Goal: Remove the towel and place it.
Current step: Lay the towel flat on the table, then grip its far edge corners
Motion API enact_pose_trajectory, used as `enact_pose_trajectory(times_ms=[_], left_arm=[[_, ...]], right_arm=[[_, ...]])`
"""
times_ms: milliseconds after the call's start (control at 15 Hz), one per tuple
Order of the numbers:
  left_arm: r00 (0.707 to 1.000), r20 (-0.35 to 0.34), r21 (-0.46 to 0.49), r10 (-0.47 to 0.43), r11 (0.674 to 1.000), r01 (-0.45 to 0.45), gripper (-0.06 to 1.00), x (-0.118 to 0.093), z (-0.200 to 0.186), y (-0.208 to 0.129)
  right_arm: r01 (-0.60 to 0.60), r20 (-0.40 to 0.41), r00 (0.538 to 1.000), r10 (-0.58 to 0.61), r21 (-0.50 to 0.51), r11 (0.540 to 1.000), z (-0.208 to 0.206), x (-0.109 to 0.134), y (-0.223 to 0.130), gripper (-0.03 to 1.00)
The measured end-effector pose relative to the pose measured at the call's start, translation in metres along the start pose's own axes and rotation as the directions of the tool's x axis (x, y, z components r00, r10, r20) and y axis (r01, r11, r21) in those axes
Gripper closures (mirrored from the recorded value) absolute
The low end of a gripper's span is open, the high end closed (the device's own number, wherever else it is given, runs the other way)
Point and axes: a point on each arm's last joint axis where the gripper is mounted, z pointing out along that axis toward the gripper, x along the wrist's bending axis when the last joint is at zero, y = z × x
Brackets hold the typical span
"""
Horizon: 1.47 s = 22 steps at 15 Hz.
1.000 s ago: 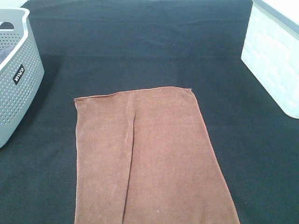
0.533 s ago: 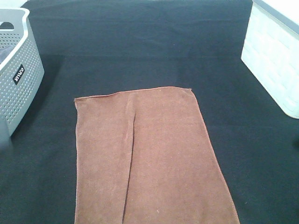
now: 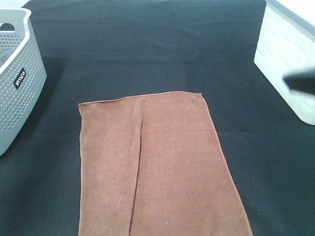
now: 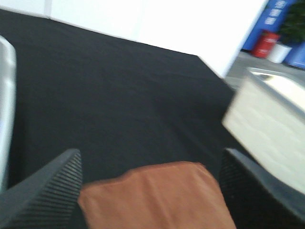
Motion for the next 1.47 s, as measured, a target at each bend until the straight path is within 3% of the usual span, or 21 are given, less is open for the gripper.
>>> enact_pose_trajectory(times_ms=[267,467,533,600,800,1000,1133,1267,1467], left_arm=[[0.970,-0.197,-0.071,0.141,0.985,-0.157,0.22,0.007,0.046,0.051],[0.940,-0.305,-0.077,0.156,0.979,-0.187,0.24,0.011,0.067,0.077],[0.900,-0.399,-0.014,0.178,0.980,-0.200,0.24,0.015,0.078,0.095],[0.881,-0.420,0.055,0.220,0.975,-0.217,0.24,0.016,0.083,0.104],[0.899,-0.362,0.211,0.247,0.961,-0.179,0.24,0.029,0.097,0.128],[0.964,-0.246,0.274,0.105,0.961,-0.035,0.24,0.060,0.103,0.146],[0.986,-0.164,0.295,0.030,0.955,0.020,0.24,0.075,0.110,0.154],[0.996,-0.089,0.345,0.009,0.938,0.022,0.24,0.079,0.128,0.157],[0.999,-0.029,0.460,-0.024,0.887,0.035,0.24,0.087,0.163,0.147]], right_arm=[[-0.197,0.158,0.963,0.219,-0.144,0.970,-0.002,-0.018,0.012,0.24],[-0.278,0.221,0.921,0.322,-0.208,0.938,0.005,-0.029,0.032,0.26],[-0.304,0.227,0.909,0.348,-0.208,0.930,0.014,-0.033,0.047,0.29],[-0.307,0.233,0.908,0.349,-0.200,0.931,0.022,-0.034,0.057,0.29],[-0.415,0.198,0.872,0.448,-0.188,0.890,0.044,-0.050,0.092,0.30],[-0.508,0.140,0.843,0.520,-0.109,0.854,0.070,-0.095,0.099,0.30],[-0.591,0.032,0.805,0.592,-0.048,0.805,0.093,-0.124,0.094,0.30],[-0.639,-0.098,0.764,0.638,0.034,0.769,0.119,-0.148,0.084,0.30],[-0.650,-0.183,0.726,0.662,0.129,0.749,0.166,-0.161,0.065,0.31]])
